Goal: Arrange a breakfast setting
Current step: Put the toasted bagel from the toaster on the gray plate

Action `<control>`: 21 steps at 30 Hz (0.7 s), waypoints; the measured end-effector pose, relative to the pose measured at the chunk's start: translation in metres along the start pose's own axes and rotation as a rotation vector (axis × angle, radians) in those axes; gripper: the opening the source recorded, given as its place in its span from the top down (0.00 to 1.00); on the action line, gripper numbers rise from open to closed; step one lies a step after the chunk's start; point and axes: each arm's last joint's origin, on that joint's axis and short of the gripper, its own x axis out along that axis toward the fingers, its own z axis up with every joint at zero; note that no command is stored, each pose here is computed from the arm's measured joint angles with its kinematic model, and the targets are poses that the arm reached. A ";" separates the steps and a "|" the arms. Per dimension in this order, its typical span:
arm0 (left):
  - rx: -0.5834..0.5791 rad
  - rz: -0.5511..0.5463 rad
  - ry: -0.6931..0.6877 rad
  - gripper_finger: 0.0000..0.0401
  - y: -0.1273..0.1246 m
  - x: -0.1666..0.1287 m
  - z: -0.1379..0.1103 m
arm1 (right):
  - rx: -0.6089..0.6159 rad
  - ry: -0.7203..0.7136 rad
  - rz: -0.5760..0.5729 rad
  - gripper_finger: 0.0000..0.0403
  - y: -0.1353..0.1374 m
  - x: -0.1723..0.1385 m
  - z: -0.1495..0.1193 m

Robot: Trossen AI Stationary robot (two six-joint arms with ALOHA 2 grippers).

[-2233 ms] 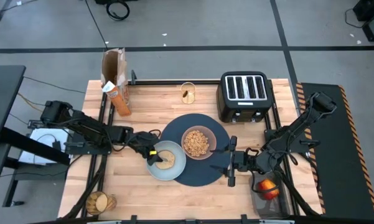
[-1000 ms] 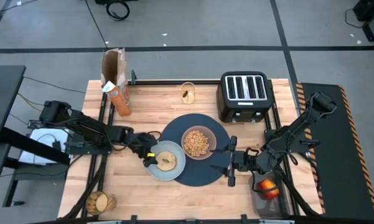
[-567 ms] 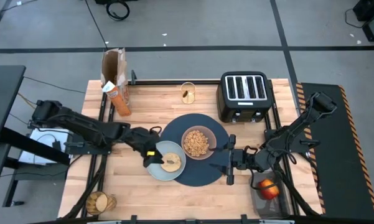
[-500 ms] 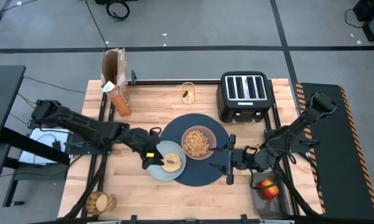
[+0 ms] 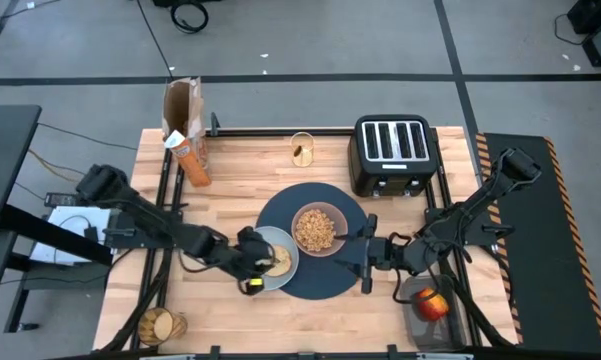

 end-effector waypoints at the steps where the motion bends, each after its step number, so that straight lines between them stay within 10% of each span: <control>1: -0.004 0.019 0.010 0.70 0.002 0.006 -0.002 | 0.000 0.000 -0.002 0.35 0.000 0.000 0.000; 21: 0.151 0.128 0.199 0.93 0.018 0.043 -0.025 | 0.014 0.002 -0.001 0.35 -0.001 0.000 0.000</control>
